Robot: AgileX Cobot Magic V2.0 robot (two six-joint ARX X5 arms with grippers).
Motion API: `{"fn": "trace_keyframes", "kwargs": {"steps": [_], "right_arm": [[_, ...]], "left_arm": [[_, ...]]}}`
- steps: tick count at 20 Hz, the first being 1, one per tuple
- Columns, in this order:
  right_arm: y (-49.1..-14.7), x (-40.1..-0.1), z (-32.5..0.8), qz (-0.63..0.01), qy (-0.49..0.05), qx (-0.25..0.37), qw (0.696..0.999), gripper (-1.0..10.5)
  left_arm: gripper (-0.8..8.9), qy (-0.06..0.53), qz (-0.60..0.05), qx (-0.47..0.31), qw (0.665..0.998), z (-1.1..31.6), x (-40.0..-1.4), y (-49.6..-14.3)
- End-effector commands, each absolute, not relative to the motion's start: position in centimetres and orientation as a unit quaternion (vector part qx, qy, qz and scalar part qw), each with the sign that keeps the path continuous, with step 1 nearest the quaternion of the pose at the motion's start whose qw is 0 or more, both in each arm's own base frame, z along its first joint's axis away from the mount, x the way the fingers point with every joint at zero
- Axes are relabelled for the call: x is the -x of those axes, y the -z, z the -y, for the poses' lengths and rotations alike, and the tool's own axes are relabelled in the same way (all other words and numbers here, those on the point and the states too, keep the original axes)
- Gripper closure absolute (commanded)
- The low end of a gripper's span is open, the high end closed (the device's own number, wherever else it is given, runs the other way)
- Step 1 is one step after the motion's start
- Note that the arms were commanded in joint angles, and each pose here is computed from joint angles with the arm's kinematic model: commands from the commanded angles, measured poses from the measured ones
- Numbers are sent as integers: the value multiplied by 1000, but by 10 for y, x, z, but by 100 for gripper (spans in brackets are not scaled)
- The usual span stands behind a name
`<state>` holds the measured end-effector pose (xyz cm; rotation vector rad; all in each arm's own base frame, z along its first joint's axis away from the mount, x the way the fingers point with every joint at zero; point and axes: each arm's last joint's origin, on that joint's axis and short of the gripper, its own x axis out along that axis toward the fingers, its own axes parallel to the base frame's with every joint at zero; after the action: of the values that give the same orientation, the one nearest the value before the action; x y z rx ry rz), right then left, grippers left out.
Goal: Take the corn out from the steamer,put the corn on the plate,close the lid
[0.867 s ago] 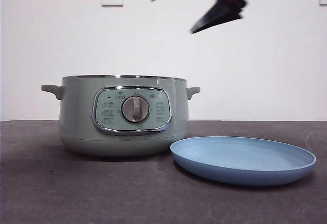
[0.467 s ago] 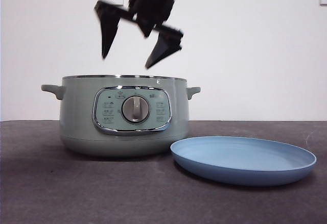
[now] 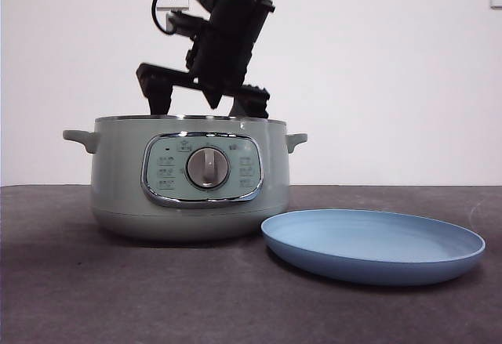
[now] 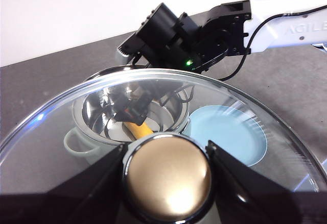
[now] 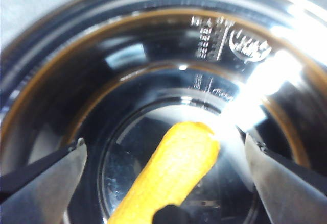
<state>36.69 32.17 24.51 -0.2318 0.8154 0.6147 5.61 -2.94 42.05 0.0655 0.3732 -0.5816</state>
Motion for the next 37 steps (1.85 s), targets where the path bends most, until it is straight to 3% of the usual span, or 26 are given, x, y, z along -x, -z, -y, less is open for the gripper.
{"fn": "trace_keyframes", "kwargs": {"steps": [1, 4, 7, 13, 14, 17, 18, 19, 22, 27, 30, 33, 37], "right_arm": [[-223, -371, -327, -408, -287, 113, 859, 388], [-217, -372, -328, -413, -284, 110, 858, 388], [-216, -372, -328, -417, -281, 106, 858, 477], [-198, -371, -327, -460, -266, 113, 840, 480], [-198, -371, -327, -459, -266, 111, 840, 537], [-199, -372, -329, -451, -272, 106, 844, 891], [-200, -373, -330, -445, -274, 104, 847, 960], [-202, -373, -331, -436, -277, 99, 850, 959], [-238, -368, -327, -398, -297, 78, 865, 959], [-351, -323, -287, -327, -312, 64, 890, 959], [-402, -286, -243, -319, -260, 93, 906, 959], [-418, -270, -212, -340, -226, 111, 906, 959], [-392, -265, -189, -380, -198, 120, 895, 959]], "left_arm": [[820, 289, -157, -35, 944, 28, -53, -425], [820, 290, -156, -41, 943, 28, -53, -425], [820, 290, -158, -41, 943, 28, -53, -425], [820, 290, -161, -43, 942, 28, -53, -424], [820, 290, -161, -43, 942, 28, -53, -424], [820, 290, -161, -43, 942, 28, -53, -424], [820, 290, -161, -44, 942, 28, -53, -424], [820, 290, -161, -44, 942, 28, -53, -424], [820, 289, -160, -45, 943, 28, -53, -424], [820, 289, -159, -46, 943, 28, -53, -424], [820, 290, -157, -52, 942, 28, -53, -424], [820, 291, -157, -53, 942, 28, -53, -424], [820, 291, -158, -53, 942, 28, -53, -424]]}}
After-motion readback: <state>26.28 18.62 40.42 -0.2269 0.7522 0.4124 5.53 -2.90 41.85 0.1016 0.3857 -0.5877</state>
